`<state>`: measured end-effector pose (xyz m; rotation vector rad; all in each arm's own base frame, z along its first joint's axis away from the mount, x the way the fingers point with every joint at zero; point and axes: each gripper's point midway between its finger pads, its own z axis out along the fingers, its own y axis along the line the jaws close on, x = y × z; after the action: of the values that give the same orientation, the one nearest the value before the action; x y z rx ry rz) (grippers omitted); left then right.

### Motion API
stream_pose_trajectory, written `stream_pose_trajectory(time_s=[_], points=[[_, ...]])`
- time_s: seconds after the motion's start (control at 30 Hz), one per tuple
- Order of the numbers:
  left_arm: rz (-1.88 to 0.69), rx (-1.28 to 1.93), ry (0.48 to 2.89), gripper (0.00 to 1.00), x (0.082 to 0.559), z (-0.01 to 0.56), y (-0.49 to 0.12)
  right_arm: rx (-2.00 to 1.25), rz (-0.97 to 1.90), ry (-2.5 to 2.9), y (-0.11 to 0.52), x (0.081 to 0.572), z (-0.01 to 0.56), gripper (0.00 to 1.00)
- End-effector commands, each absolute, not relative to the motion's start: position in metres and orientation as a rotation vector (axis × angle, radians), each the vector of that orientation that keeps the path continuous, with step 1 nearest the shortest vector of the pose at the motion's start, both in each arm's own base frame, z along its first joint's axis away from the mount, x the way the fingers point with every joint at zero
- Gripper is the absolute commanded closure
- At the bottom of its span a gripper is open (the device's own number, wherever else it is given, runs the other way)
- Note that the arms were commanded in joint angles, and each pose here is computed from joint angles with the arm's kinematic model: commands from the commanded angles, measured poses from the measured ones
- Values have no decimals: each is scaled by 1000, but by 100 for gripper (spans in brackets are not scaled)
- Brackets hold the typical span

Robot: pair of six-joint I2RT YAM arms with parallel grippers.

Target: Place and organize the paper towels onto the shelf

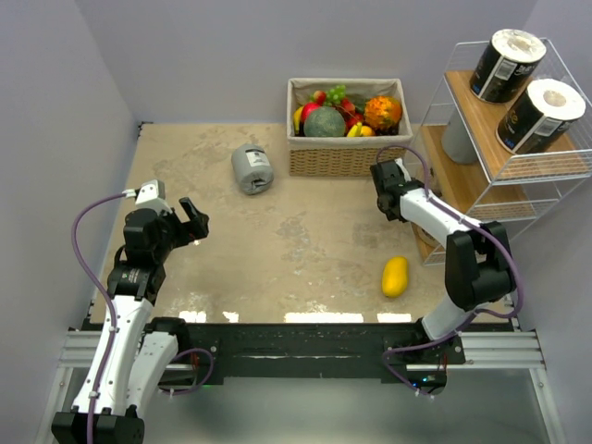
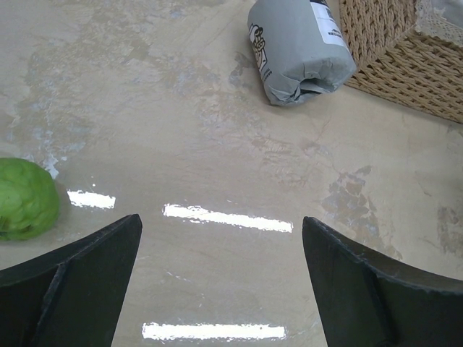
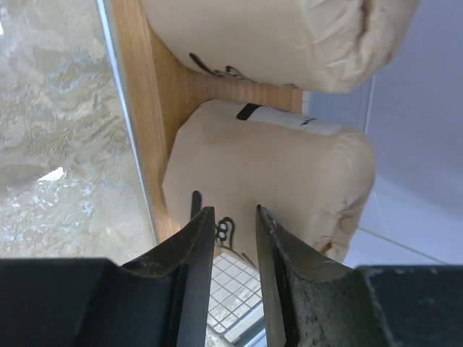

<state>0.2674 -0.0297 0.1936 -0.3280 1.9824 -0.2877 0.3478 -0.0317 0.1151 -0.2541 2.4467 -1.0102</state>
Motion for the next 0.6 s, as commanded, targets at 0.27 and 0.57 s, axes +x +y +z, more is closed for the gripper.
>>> stream_pose_trajectory(time_s=[0.27,0.57], points=[[-286,-316,1939,1,270,207,-30,-251,-532,2364,49,371,162,61],[-295,-311,1939,2,269,207,-33,-187,77,2268,154,359,194,48]])
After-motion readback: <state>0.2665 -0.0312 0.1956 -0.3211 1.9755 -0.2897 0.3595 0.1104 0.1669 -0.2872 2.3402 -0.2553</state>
